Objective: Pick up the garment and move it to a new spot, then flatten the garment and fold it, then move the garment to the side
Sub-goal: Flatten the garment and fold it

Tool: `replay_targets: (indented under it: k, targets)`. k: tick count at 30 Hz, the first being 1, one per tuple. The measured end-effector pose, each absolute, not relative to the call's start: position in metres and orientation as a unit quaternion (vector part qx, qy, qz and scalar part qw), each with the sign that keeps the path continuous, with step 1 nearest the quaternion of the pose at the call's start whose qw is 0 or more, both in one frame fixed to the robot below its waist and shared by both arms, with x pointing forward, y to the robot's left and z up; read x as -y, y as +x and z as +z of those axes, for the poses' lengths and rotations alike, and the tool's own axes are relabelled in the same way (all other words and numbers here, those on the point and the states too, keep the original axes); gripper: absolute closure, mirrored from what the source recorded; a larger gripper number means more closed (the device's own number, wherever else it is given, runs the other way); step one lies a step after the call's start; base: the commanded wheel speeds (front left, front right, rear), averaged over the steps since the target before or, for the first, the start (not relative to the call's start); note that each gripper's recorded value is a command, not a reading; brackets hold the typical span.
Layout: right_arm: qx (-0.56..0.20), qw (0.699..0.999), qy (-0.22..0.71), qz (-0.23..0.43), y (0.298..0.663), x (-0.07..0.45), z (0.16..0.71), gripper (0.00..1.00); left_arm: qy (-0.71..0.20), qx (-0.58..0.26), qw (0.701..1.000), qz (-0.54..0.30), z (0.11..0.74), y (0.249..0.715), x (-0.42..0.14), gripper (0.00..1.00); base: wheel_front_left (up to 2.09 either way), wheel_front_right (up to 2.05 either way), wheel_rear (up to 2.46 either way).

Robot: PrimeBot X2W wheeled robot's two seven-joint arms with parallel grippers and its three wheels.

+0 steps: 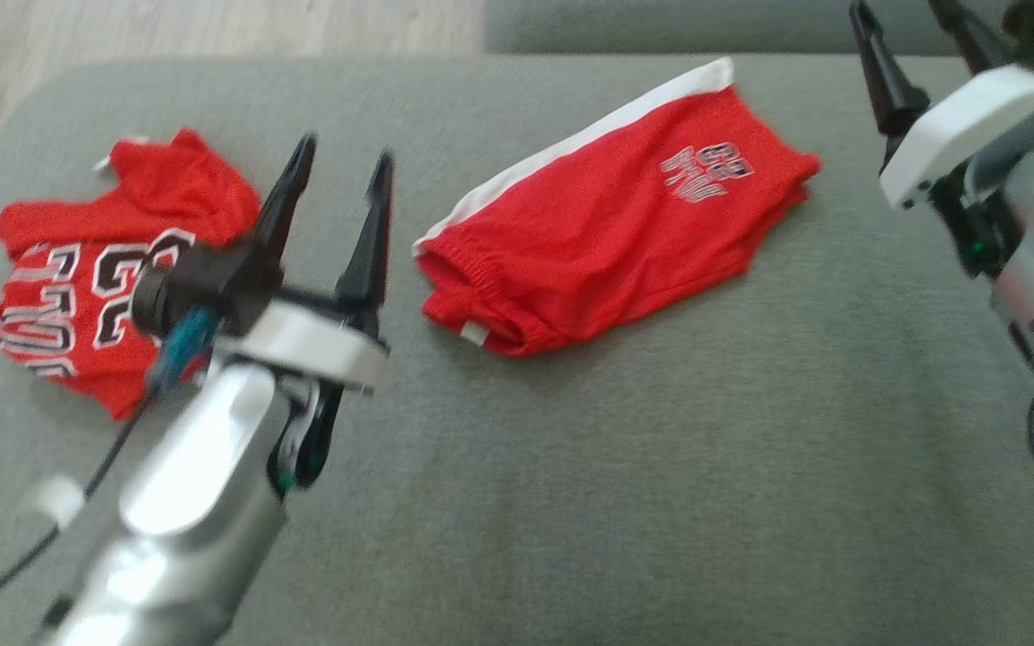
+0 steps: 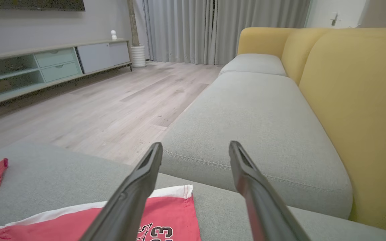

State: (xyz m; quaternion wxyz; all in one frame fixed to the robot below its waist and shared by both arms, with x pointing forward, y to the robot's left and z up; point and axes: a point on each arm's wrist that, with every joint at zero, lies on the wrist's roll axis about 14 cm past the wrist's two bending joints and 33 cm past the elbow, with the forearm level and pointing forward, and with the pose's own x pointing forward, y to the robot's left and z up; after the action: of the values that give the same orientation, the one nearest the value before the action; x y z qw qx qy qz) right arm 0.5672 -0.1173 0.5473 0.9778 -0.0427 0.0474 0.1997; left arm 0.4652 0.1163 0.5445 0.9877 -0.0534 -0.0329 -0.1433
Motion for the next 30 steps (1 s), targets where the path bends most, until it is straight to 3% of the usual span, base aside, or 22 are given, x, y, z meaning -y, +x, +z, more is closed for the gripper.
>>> replay_targets:
  k: [8, 15, 19, 30]
  targets:
    - [0.030, 0.990, 0.039, 0.134, 0.533, 0.155, 0.586, 0.00, -0.088, 0.052, 0.988, -0.119, 0.546, 0.432, -0.118, 0.00, 0.00, 0.00, 0.00]
    - [-0.023, 0.991, 0.094, 0.087, 0.451, 0.149, 0.497, 0.00, -0.104, 0.046, 0.988, -0.103, 0.531, 0.401, -0.116, 0.00, 0.00, 0.00, 0.00]
    - [-0.035, 0.992, 0.089, 0.078, 0.428, 0.145, 0.478, 0.00, -0.113, 0.045, 0.988, -0.097, 0.526, 0.395, -0.116, 0.00, 0.00, 0.00, 0.00]
    - [-0.033, 0.994, 0.070, 0.072, 0.450, 0.145, 0.483, 0.00, -0.108, 0.042, 0.988, -0.103, 0.517, 0.400, -0.117, 0.00, 0.00, 0.00, 0.00]
